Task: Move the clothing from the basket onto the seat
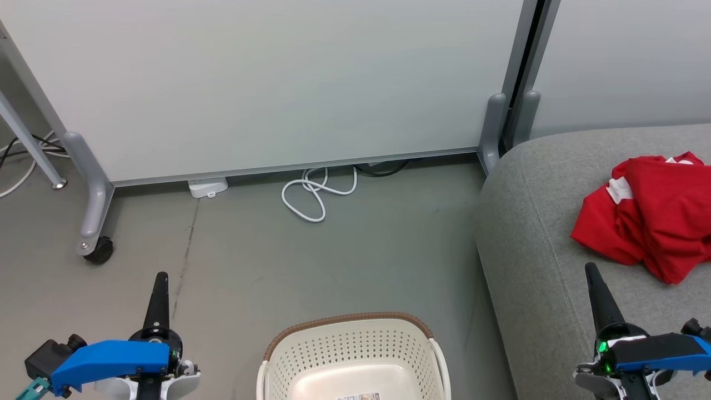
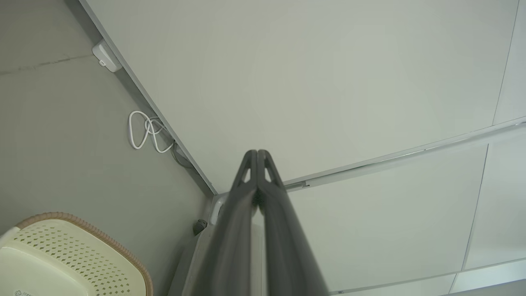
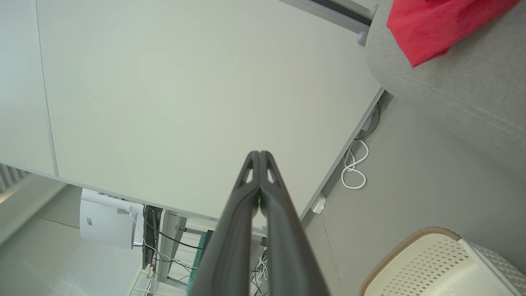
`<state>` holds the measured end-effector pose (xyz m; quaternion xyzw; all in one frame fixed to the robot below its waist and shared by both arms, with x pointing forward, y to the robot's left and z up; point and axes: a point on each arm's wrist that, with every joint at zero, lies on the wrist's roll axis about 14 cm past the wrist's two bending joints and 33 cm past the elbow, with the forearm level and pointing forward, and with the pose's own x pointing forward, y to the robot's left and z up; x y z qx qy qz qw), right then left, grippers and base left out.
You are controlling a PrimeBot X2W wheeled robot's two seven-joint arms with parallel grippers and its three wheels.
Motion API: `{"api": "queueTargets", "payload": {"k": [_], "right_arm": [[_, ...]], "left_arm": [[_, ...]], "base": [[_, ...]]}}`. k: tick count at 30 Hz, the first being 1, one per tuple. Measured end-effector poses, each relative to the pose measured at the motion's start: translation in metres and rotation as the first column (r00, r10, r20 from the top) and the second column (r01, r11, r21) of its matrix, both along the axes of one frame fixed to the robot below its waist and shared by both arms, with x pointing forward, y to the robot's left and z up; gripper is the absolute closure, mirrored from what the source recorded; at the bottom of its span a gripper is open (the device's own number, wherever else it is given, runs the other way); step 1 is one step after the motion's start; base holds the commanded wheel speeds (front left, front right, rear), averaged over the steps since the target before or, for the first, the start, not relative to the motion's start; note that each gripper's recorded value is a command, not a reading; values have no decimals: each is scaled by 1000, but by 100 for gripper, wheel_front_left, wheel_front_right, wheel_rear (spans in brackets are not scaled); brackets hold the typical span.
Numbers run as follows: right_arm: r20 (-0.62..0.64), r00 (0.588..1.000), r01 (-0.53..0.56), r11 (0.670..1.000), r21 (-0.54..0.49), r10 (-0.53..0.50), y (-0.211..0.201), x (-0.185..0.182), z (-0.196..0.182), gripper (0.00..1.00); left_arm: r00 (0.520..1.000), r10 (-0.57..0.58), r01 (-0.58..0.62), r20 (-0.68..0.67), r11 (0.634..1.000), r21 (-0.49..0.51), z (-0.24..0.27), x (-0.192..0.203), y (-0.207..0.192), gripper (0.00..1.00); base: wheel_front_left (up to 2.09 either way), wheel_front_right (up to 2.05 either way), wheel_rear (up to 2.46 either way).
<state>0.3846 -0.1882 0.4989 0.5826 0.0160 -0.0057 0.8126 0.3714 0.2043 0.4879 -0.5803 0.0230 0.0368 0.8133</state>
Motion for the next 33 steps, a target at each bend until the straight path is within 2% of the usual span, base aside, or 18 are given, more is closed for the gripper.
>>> {"api": "queueTargets", "payload": {"k": [17,33], "right_arm": [[3,1000,7,989,145,-7,-4,1,1,100],[15,1000,9,965,264,-13,-8,3,5,100]], "left_arm": [[1000,-1,6,29,989,-147,6,7,-1,100],[998,-4,19,56,964,-267,12,13,-3,100]], "base": [[0,0,0],[0,0,0]]}}
